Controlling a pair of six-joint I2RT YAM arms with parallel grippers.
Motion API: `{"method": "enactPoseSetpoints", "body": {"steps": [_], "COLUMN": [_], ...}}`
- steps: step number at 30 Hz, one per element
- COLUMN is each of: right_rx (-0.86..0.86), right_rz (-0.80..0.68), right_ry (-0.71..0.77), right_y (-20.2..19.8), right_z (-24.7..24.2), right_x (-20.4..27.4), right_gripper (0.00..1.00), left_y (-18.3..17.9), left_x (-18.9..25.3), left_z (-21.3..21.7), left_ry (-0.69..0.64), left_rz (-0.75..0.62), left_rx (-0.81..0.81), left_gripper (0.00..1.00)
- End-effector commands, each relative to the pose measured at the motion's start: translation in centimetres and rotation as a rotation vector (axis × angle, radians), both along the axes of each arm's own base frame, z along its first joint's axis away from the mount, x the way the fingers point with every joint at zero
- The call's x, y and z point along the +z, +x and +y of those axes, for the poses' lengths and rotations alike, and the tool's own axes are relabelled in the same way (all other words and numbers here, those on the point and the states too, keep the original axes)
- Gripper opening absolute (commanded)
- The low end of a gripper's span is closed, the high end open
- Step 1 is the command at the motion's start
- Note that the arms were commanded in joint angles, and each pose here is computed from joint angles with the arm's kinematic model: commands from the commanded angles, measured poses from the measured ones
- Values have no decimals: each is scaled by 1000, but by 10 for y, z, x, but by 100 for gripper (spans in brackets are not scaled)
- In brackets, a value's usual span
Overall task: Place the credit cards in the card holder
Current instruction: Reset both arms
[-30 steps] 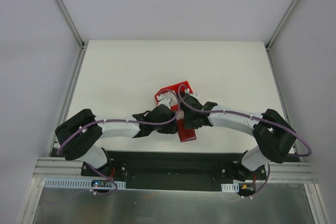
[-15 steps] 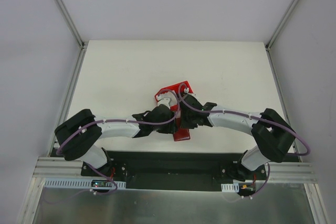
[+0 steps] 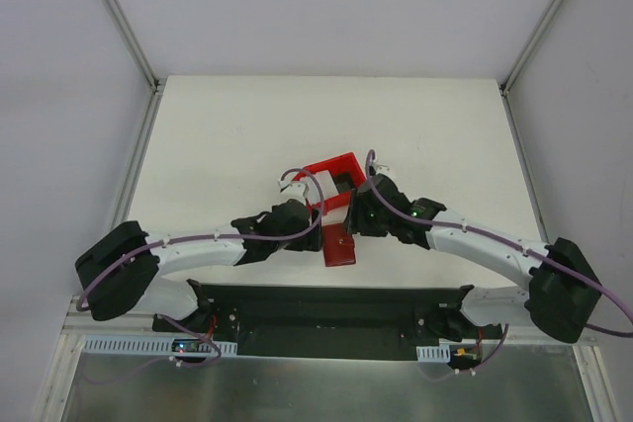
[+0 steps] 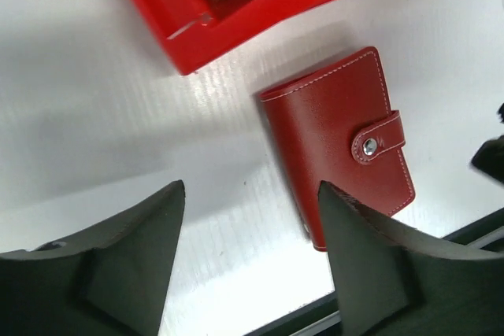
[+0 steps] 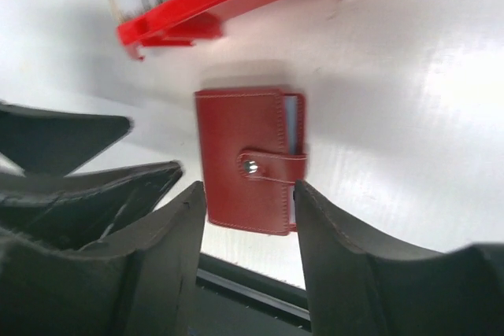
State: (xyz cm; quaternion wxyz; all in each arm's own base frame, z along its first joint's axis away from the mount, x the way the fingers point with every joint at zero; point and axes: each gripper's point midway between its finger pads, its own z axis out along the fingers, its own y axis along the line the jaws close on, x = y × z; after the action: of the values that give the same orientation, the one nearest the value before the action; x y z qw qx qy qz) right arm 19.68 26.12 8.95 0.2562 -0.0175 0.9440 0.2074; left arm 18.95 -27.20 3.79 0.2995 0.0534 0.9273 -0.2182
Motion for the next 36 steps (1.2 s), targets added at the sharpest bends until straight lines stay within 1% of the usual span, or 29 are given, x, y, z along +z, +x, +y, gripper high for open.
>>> {"method": "enactPoseSetpoints", "body": {"steps": [1,2,3,7,10,12,15,18,21,24,25,26,28,31,33,36], "right_rx": [-99,-117,-135,-211,-268,-296,-331,-367,-397,-438,-450,-475,-502,-535,-558,-580], "right_rz": [-45,-57,-63,-75,-69,-66,-53,-31,-32,-70,-92,-117,-191,-318,-397,-460], "right_ry": [-90,-92,-95,-102,-121,-129,-144,-145,-143,-181,-209,-238,-294,-357,-414,-490], "right_y": [7,8,8,9,9,10,13,20,28,38,42,45,52,59,61,59], "right_z": [-46,-54,-62,-97,-122,-136,-153,-167,-181,-198,-204,-211,-225,-244,-258,-274], "right_x": [-4,-3,-5,-11,-18,-23,-27,-28,-23,-17,-14,-10,0,12,18,20], "right_gripper": [56,60,64,72,79,83,88,93,97,99,97,96,96,96,96,96], "left_y": [5,4,5,5,9,19,32,47,61,68,69,68,65,63,63,65], "left_x": [8,6,5,-2,-10,-6,1,10,21,27,28,24,17,8,6,12], "left_z": [27,33,42,66,89,106,124,141,158,160,157,159,164,165,165,169], "left_ry": [50,63,86,115,77,41,32,-6,-6,17,18,39,73,103,113,115], "left_rz": [-64,-69,-73,-55,7,-1,-14,-8,-35,-34,-20,6,61,103,112,84], "left_rx": [66,80,108,180,268,333,375,424,488,498,486,501,554,565,555,569], "left_gripper": [82,90,93,99,99,99,99,99,99,99,99,99,99,99,99,99]}}
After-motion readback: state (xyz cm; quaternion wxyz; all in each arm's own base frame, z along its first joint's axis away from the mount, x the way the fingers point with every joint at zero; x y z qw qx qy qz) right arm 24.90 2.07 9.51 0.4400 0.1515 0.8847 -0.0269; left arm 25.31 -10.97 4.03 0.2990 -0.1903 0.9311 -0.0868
